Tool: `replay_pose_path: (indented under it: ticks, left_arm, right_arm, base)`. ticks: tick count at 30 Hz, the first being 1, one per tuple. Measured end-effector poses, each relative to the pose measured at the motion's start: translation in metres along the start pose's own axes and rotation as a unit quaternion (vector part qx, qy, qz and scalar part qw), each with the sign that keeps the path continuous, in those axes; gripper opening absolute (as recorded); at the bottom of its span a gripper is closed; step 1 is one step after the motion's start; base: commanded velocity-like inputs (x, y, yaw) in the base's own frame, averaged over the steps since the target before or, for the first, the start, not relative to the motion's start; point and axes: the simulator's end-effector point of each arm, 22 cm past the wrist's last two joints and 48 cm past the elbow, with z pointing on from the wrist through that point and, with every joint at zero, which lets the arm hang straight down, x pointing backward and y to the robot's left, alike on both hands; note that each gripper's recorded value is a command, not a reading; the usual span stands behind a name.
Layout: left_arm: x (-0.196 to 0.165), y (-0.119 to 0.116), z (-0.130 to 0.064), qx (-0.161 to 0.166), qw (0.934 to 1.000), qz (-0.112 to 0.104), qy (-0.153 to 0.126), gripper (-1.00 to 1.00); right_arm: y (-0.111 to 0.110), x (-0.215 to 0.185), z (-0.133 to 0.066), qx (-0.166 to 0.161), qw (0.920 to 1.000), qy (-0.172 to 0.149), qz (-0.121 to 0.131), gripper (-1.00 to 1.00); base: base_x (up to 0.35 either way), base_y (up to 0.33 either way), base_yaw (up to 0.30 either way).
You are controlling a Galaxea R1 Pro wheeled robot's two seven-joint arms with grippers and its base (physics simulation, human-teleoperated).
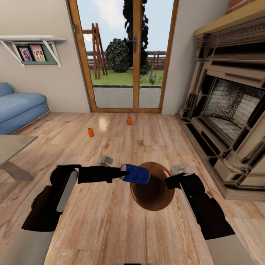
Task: Put the three can of soda from the living room inside the tash can in the kitchen.
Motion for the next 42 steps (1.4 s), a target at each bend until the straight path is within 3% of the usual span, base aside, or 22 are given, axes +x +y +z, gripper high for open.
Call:
replay_pose_path:
  ticks: [4,11,21,23,30,37,39,42]
  left_arm:
    - [0.007,-0.018,0.017,0.022,0.9997,0.005,0.012,-1.00]
    - [0.017,-0.028,0.031,0.027,0.9991,0.012,0.030,-1.00]
    - [0.030,-0.025,0.057,-0.014,0.9981,0.027,0.053,-1.00]
    - [0.034,-0.021,0.066,-0.038,0.9968,0.035,0.062,-1.00]
    - [0.038,-0.011,0.074,-0.074,0.9941,0.041,0.068,-1.00]
    - [0.049,-0.002,0.085,-0.121,0.9868,0.064,0.086,-1.00]
    - [0.049,0.003,0.092,-0.149,0.9816,0.081,0.087,-1.00]
    - [0.050,0.005,0.094,-0.157,0.9802,0.085,0.086,-1.00]
  right_arm:
    - [0.002,-0.002,0.000,-0.005,1.0000,-0.002,0.002,-1.00]
    - [0.004,-0.003,0.000,-0.004,1.0000,-0.002,-0.003,-1.00]
    - [0.015,-0.005,-0.001,-0.011,0.9999,-0.004,-0.010,-1.00]
    - [0.015,-0.005,-0.001,-0.011,0.9999,-0.004,-0.011,-1.00]
    - [0.016,-0.006,-0.001,-0.011,0.9999,-0.005,-0.012,-1.00]
    - [0.017,-0.008,-0.001,-0.001,0.9998,-0.005,-0.019,-1.00]
    - [0.018,-0.010,-0.002,0.005,0.9997,-0.006,-0.023,-1.00]
    - [0.024,-0.011,-0.002,-0.003,0.9998,-0.007,-0.019,-1.00]
  base:
    - [0.000,0.000,0.000]
    - [0.000,0.000,0.000]
    - [0.000,0.000,0.000]
    - [0.000,0.000,0.000]
    - [0.000,0.000,0.000]
    - [0.000,0.000,0.000]
    - [0.000,0.000,0.000]
    - [0.000,0.000,0.000]
